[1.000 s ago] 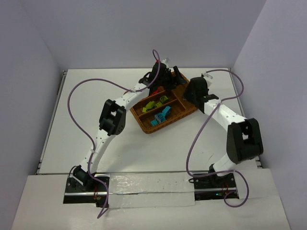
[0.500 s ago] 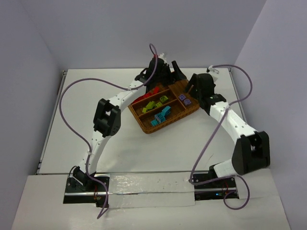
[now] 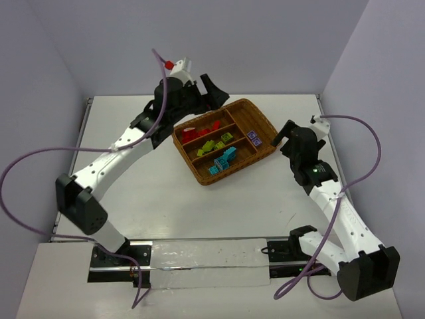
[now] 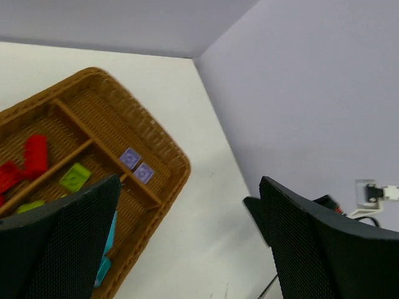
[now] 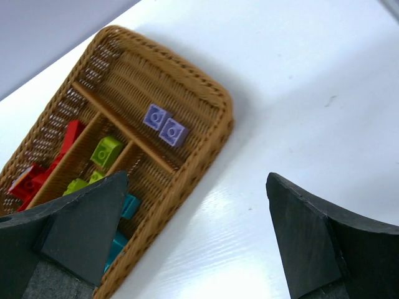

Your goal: Sort the legos into containers by color

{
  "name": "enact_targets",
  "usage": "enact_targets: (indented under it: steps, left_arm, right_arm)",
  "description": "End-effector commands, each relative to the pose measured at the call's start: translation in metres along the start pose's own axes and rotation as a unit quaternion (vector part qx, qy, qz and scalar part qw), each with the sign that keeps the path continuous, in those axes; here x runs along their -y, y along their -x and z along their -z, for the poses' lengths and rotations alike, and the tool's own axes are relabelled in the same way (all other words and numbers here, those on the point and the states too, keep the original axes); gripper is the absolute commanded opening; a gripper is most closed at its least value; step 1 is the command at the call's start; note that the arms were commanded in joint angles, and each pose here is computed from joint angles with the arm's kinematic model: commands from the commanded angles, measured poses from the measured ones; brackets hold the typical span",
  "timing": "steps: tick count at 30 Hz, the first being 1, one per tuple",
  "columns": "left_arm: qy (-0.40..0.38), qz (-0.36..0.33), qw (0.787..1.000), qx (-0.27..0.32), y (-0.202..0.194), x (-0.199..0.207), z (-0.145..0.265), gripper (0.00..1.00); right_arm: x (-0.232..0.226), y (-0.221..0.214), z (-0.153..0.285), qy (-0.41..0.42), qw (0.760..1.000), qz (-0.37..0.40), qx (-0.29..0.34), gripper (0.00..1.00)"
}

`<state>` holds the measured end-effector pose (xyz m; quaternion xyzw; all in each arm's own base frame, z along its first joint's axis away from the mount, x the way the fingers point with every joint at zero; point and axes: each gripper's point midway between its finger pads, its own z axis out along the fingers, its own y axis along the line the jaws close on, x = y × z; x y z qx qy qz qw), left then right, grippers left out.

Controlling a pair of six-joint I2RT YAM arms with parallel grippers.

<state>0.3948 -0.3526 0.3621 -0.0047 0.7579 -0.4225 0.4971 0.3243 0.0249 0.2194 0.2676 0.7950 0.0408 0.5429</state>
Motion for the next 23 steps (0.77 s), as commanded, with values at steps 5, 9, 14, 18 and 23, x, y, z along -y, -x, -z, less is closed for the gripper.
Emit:
enact_targets:
  steps: [5,9,14,18,23]
  left_arm:
    - [0.106,-0.059,0.988,0.097,0.019,-0.052,0.099,0.99]
    - [0.147,-0.065,0.978,0.129,0.024,-0.073,0.139,0.99]
    - [0.205,-0.063,0.964,0.157,0.026,-0.100,0.177,0.99]
    - [0.230,-0.063,0.957,0.164,0.026,-0.111,0.194,0.99]
    - [0.254,-0.062,0.952,0.158,0.021,-0.122,0.199,0.99]
  right_arm:
    - [0.030,-0.006,0.010,-0.047,0.999,-0.004,0.006,0.99]
    - [0.034,-0.011,0.009,-0.053,0.999,-0.003,0.003,0.99]
    - [0.038,-0.017,0.010,-0.055,0.998,-0.004,0.000,0.99]
    - [0.038,-0.017,0.010,-0.054,0.999,-0.002,-0.002,0.99]
    - [0.039,-0.016,0.013,-0.052,0.999,-0.006,0.000,0.99]
